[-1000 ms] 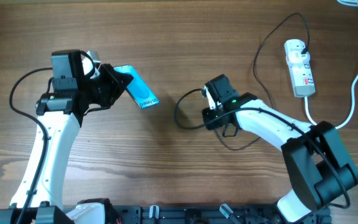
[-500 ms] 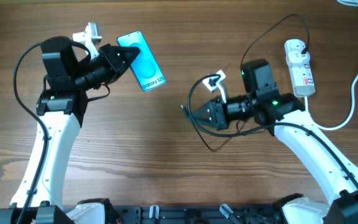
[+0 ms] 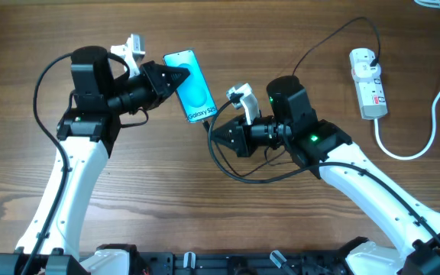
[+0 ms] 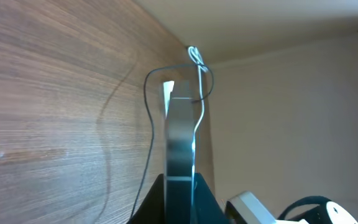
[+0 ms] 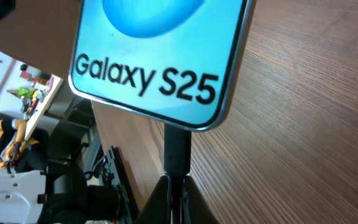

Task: Plug charger to phone and switch on socket
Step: 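Carry the plug to the phone's bottom port held by left gripper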

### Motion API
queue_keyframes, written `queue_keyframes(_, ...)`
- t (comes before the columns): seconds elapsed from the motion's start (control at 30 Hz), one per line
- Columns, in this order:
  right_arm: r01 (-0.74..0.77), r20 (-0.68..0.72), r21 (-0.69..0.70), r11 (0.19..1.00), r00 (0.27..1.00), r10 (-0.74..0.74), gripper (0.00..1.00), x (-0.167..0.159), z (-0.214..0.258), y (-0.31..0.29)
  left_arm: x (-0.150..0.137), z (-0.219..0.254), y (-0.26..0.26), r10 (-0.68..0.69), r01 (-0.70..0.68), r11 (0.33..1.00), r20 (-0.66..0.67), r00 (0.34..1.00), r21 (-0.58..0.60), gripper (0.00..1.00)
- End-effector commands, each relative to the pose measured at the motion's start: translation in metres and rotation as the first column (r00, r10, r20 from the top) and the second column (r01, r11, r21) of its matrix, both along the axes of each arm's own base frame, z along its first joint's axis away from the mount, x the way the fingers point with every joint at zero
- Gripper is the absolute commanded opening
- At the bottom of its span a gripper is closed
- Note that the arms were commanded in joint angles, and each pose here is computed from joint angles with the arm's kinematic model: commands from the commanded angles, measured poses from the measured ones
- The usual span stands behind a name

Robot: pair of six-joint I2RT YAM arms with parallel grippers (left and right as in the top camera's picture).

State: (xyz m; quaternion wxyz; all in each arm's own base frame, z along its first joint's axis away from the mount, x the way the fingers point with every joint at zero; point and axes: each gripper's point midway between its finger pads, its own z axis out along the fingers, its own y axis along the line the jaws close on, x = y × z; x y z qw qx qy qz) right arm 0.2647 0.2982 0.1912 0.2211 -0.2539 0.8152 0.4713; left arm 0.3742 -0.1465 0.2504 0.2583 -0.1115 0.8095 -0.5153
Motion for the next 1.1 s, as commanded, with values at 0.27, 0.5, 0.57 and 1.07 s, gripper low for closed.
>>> queue_keyframes(0.27, 0.002, 0.047, 0.030, 1.000, 0.999, -0.004, 0.05, -0.005, 0.028, -0.002, 0.004, 0.004, 0.006, 0.024, -0.028, 0.997, 0.061, 0.998, 0.065, 0.04)
queue_keyframes(0.5, 0.032, 0.072, -0.001, 0.999, 0.997, -0.032, 0.05, -0.005, 0.025, 0.007, 0.003, 0.003, 0.005, 0.022, -0.025, 0.997, 0.055, 0.998, 0.066, 0.04)
queue_keyframes(0.57, 0.053, 0.081, -0.013, 0.999, 0.995, -0.052, 0.05, -0.002, 0.023, 0.006, 0.001, -0.001, 0.005, 0.021, -0.023, 0.997, 0.037, 0.999, 0.070, 0.04)
queue_keyframes(1.07, 0.065, 0.064, -0.038, 0.997, 0.996, -0.063, 0.04, -0.002, 0.017, 0.003, 0.002, -0.003, 0.007, 0.034, -0.037, 0.996, 0.036, 0.999, 0.081, 0.04)
